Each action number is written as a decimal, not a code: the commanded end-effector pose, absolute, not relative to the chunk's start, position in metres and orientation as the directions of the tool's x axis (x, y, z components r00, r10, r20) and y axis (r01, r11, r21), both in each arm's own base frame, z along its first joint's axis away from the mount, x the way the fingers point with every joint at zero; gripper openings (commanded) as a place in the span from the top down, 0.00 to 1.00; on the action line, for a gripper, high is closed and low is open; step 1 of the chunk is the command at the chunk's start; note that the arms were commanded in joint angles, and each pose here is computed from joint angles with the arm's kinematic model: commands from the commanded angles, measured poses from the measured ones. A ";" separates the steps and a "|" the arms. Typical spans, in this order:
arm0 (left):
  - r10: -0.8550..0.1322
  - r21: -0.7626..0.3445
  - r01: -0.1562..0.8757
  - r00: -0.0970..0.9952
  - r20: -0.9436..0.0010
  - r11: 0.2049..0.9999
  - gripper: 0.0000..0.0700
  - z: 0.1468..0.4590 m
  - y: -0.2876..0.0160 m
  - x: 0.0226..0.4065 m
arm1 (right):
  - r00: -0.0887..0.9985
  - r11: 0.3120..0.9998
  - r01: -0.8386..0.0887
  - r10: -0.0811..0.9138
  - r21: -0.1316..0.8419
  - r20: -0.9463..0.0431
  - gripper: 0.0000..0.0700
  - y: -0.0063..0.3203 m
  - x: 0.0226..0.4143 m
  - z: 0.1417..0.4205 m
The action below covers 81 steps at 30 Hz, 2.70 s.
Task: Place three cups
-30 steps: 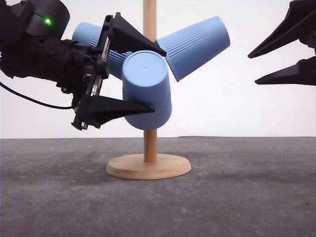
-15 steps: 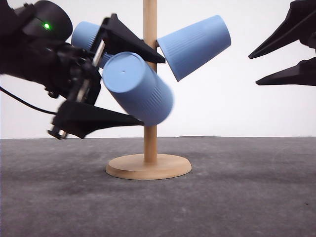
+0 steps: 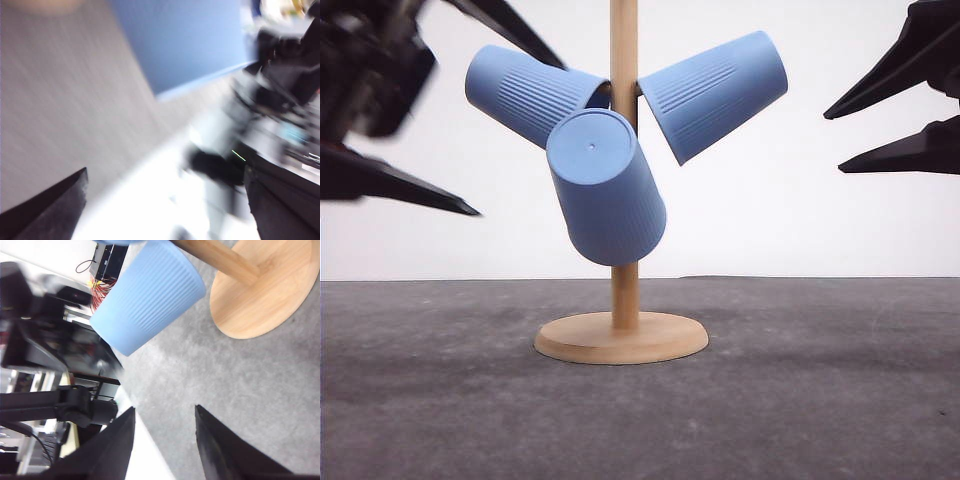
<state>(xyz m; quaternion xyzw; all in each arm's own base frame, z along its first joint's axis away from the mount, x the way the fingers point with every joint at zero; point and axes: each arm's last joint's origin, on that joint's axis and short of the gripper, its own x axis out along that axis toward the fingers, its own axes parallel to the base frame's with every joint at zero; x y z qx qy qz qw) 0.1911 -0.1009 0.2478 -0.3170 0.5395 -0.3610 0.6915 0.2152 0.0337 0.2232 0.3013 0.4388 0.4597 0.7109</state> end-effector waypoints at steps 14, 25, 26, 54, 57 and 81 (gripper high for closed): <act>-0.404 -0.239 0.327 0.745 -0.530 0.915 0.34 0.291 -0.031 0.171 | 0.520 0.904 -0.369 0.393 0.215 -0.758 0.58 0.021 0.227 0.220; -0.377 -0.260 0.276 0.739 -0.559 0.925 1.00 0.289 -0.024 0.168 | 0.563 0.916 -0.373 0.353 0.152 -0.748 0.98 0.020 0.230 0.224; -0.376 -0.261 0.274 0.736 -0.562 0.926 1.00 0.289 -0.024 0.168 | 0.555 0.913 -0.375 0.362 0.163 -0.749 0.98 0.020 0.230 0.224; -0.152 -0.077 0.139 0.968 -0.198 0.987 1.00 0.210 -0.010 0.109 | 0.579 0.904 -0.392 0.384 0.167 -0.719 0.98 0.021 0.232 0.226; -0.099 -0.069 0.089 0.983 -0.153 0.994 1.00 0.191 -0.007 0.099 | 0.581 0.904 -0.393 0.384 0.166 -0.718 0.98 0.021 0.233 0.226; -0.062 -0.075 0.053 0.990 -0.125 0.996 1.00 0.154 -0.006 0.096 | 0.617 0.904 -0.401 0.386 0.148 -0.686 0.98 0.021 0.236 0.229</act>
